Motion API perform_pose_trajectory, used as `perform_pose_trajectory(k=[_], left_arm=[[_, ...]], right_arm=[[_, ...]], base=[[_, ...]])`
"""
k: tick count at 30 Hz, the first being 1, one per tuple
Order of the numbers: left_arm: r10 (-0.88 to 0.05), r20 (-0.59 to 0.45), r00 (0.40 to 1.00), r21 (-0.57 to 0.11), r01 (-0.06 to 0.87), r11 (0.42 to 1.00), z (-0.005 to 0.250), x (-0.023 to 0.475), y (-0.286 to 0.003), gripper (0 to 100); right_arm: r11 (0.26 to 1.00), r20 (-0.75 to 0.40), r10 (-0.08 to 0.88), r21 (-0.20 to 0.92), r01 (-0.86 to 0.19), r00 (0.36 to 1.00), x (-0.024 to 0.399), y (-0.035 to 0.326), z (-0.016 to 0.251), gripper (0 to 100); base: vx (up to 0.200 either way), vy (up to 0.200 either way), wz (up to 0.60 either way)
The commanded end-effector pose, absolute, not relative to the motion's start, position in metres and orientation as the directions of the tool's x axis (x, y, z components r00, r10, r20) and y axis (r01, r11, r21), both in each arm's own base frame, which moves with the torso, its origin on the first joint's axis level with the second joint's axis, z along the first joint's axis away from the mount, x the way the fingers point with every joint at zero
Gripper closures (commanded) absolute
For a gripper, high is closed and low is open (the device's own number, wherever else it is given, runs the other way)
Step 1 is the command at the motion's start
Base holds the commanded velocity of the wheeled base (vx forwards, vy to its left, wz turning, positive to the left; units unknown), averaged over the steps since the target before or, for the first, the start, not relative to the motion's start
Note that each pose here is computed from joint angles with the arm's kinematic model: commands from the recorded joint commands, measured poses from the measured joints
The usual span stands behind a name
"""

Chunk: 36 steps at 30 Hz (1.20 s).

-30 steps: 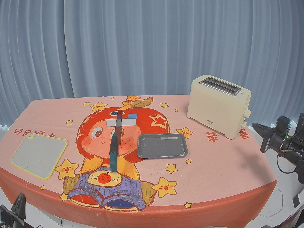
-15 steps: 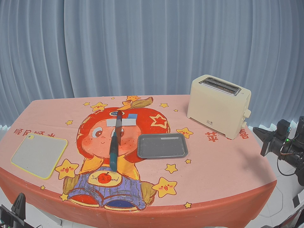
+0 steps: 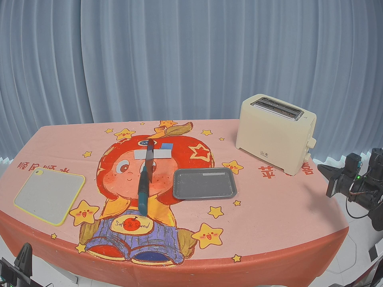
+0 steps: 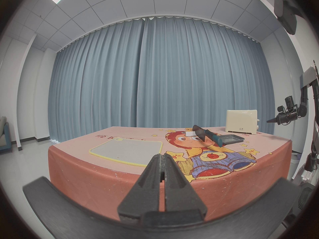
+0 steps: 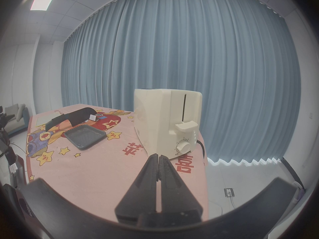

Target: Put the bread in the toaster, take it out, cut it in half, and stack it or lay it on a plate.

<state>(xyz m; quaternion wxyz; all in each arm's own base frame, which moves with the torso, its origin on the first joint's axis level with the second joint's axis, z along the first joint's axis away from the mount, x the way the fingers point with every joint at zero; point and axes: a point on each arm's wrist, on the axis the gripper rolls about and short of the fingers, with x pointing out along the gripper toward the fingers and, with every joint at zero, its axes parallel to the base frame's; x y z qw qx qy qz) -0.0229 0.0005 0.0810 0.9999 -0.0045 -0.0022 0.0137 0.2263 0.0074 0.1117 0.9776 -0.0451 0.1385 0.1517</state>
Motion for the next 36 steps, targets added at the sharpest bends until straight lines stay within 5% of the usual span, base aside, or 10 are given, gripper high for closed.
perform_pose_trajectory(k=[1,22,36], left_arm=[[0.028,0.003,1.0,-0.009,-0.028,1.0,0.076,-0.023,0.0,100],[0.029,0.003,1.0,-0.009,-0.029,1.0,0.076,-0.023,0.0,100],[0.029,0.003,1.0,-0.009,-0.029,1.0,0.076,-0.023,0.0,100]], right_arm=[[0.952,-0.31,0.277,-0.038,-0.303,0.91,0.23,0.006,0.105,100],[0.959,-0.37,0.256,-0.017,-0.281,0.893,0.247,-0.001,0.087,100],[0.963,-0.304,0.24,-0.041,-0.265,0.922,0.263,-0.004,0.102,100]], base=[[0.0,0.0,0.0],[0.0,0.0,0.0],[0.0,0.0,0.0]])
